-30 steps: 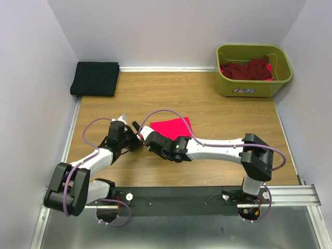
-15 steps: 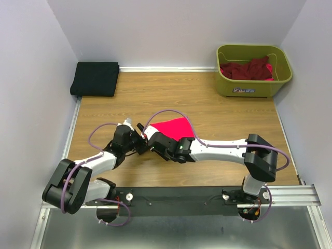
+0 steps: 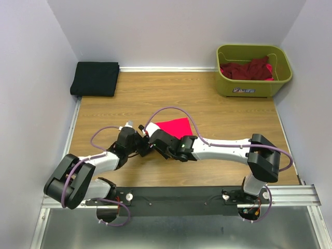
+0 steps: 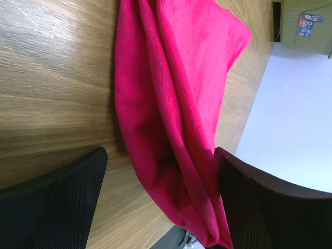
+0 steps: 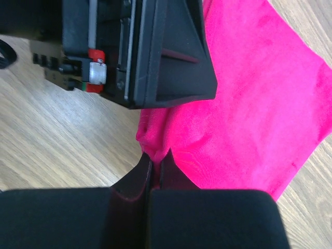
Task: Fold and stack the t-shirts
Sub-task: Neatly place the folded tshirt to the corner
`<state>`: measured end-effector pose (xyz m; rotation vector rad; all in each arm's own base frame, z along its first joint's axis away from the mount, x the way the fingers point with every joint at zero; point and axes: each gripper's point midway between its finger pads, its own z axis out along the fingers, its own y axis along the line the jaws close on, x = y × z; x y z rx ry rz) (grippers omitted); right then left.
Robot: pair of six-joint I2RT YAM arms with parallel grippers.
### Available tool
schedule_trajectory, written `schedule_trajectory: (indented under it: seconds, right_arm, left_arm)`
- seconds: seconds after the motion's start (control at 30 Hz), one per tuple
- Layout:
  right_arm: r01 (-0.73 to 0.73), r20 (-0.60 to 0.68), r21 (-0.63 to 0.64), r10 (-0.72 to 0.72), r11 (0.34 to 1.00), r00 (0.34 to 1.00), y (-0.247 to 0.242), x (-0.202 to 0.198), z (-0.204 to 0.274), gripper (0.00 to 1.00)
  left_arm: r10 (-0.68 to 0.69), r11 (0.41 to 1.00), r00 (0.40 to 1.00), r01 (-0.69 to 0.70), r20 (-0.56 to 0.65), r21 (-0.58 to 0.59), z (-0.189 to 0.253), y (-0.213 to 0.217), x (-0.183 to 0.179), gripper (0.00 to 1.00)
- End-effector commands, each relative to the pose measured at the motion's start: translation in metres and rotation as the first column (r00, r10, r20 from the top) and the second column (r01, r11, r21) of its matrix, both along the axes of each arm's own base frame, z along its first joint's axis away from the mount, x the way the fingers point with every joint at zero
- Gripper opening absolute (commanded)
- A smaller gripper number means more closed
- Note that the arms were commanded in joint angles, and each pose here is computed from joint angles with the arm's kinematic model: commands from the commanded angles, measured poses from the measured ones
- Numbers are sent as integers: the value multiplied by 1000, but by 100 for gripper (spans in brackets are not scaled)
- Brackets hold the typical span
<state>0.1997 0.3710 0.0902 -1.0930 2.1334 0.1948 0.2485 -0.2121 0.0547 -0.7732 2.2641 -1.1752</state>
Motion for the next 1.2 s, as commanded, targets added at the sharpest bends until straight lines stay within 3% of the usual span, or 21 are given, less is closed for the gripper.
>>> schedule_trajectory:
  seconds: [0.0, 0.17, 0.37, 0.63, 0.7, 0.77, 0.8, 0.83, 0.93, 1.0, 1.1, 1.17]
  right_arm:
    - [12, -3, 91, -11, 996, 1000, 8, -1, 18, 1]
    - [15, -9, 102, -14, 995, 1000, 10, -1, 18, 0]
    - [9, -22, 123, -7, 992, 1000, 15, -2, 20, 1]
    - [-6, -62, 109, 13, 994, 998, 12, -10, 7, 1]
    - [-14, -74, 109, 23, 994, 997, 13, -13, 4, 9]
    - [-28, -84, 108, 37, 994, 996, 15, -15, 2, 35]
    - [-34, -91, 108, 44, 994, 995, 15, -17, 1, 35]
    - [-39, -96, 110, 50, 993, 994, 16, -18, 1, 48]
    - [-61, -121, 111, 74, 992, 990, 15, -24, -3, 72]
    - [-49, -119, 121, 63, 991, 991, 11, -25, 1, 79]
    - [-11, -100, 118, 23, 993, 995, -3, -23, 7, 98]
    - [31, -93, 90, -23, 995, 995, -19, -22, 3, 100]
  left_arm:
    - [63, 998, 998, -63, 23, 6, -2, 2, 9, 90]
    - [66, 998, 998, -66, 11, -23, -6, -4, 10, 89]
    - [77, 997, 997, -77, -3, -17, -16, -4, 11, 75]
    - [80, 995, 995, -83, 59, 52, -18, 1, 22, 28]
    - [70, 995, 995, -75, 66, 69, -19, 0, 26, 14]
    - [47, 994, 996, -54, 80, 94, -20, -2, 30, 0]
    - [44, 994, 996, -51, 76, 95, -20, -3, 31, 0]
    - [41, 993, 996, -50, 81, 104, -20, -3, 33, 0]
    - [10, 988, 995, -26, 104, 152, -19, -3, 43, 0]
    - [-23, 976, 991, -6, 132, 216, -16, 2, 57, 0]
    - [-55, 938, 986, -2, 155, 347, -11, 15, 85, 0]
    - [-58, 897, 989, -9, 136, 442, -15, 31, 98, 0]
